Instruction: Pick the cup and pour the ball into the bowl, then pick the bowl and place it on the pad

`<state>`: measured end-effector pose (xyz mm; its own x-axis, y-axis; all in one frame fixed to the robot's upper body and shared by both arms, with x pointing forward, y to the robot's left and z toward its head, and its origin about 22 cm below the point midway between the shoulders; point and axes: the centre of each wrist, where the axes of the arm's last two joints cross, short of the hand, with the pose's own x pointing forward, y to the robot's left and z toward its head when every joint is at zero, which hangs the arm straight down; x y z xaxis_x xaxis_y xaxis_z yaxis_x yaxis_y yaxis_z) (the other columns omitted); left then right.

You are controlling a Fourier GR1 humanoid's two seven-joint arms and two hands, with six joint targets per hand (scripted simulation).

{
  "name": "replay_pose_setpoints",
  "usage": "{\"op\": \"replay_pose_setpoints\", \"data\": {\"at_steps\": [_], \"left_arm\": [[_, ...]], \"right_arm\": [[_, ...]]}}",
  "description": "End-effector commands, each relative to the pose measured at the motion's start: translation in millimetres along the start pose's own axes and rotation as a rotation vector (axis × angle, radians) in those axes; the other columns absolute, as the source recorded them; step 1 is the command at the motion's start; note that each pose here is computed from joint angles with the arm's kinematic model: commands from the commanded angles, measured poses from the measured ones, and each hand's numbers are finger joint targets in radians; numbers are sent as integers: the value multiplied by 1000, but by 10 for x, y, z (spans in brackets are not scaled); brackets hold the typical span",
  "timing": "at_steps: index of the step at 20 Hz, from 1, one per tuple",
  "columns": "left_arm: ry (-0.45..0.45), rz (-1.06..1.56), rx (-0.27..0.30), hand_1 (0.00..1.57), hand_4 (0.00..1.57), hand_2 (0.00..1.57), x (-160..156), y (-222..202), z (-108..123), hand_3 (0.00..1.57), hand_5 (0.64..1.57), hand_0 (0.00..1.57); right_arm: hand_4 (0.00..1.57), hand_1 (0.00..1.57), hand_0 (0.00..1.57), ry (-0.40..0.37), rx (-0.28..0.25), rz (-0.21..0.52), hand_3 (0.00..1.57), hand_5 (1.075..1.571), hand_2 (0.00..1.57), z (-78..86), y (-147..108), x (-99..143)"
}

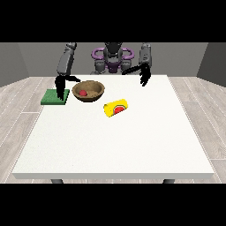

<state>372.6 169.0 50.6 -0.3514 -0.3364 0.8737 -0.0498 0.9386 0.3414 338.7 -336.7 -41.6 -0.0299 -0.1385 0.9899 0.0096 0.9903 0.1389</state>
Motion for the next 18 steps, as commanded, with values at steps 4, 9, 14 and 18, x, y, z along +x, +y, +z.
{"op": "replay_pose_setpoints", "data": {"at_steps": [4,9,14,18], "left_arm": [[-92,12,-46,0,0,0,314,-56,-102,0,1554,0],[-158,14,-47,0,0,0,482,-95,-140,0,1558,0],[-114,16,-92,0,0,0,473,-137,-93,0,1561,0],[-17,28,-92,0,0,0,234,93,-89,0,1563,0]], "right_arm": [[258,0,0,-14,-64,-44,0,1549,0,122,-85,-216],[117,0,0,-64,-73,-100,0,1527,0,69,-70,-187],[242,0,0,8,-97,-122,0,1532,0,139,18,-318],[357,0,0,59,-77,-133,0,1545,0,2,266,-274]]}}
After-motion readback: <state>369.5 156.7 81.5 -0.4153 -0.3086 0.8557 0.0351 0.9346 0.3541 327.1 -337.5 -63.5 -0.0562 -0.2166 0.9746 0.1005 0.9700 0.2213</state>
